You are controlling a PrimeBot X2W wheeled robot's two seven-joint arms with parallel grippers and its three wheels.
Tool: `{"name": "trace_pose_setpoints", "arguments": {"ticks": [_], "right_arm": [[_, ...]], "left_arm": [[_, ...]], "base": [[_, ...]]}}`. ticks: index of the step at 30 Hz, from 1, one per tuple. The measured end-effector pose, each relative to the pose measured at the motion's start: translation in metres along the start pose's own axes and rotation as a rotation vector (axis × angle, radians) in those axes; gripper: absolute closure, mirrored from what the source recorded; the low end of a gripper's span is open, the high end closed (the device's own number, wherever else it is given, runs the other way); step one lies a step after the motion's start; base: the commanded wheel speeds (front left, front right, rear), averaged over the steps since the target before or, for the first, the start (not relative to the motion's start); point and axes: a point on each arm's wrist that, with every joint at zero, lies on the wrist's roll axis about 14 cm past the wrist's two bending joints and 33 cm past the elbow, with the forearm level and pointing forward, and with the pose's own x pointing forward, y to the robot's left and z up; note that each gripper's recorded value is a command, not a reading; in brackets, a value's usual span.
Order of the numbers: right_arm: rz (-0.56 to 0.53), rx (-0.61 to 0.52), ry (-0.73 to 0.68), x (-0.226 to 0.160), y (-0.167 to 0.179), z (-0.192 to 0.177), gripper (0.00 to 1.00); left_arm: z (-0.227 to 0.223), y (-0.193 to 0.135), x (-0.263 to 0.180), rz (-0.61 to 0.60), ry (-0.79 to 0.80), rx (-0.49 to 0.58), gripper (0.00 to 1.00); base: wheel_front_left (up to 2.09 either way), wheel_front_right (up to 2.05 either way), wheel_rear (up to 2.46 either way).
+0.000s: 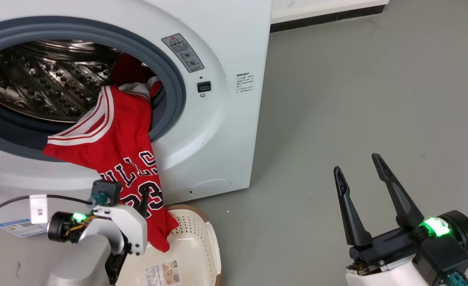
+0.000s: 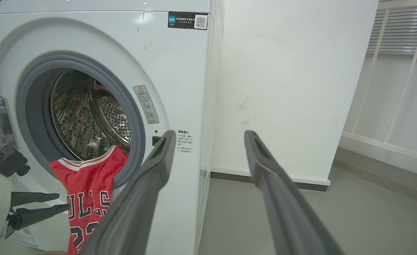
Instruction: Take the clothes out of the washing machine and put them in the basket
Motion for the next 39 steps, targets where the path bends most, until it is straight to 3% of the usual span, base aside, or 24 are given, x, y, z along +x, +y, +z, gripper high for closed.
{"name": "trace_pose_setpoints", "arguments": {"ticks": [5, 15, 39], "right_arm": [[-0.001, 0.000, -0.009, -0.001, 0.000, 0.003, 0.00], [-0.003, 0.004, 0.006, 0.006, -0.001, -0.003, 0.00], [-0.041, -0.016, 0.111, 0.034, -0.021, -0.049, 0.00]], "left_arm": [[0.025, 0.006, -0.005, 0.022, -0.092, 0.026, 0.00], [0.026, 0.029, 0.010, 0.087, -0.073, -0.018, 0.00], [-0.017, 0.061, 0.097, 0.199, 0.046, -0.080, 0.00]], "base": [[0.00, 0.00, 0.00], [0.00, 0.00, 0.00], [0.00, 0.00, 0.00]]}}
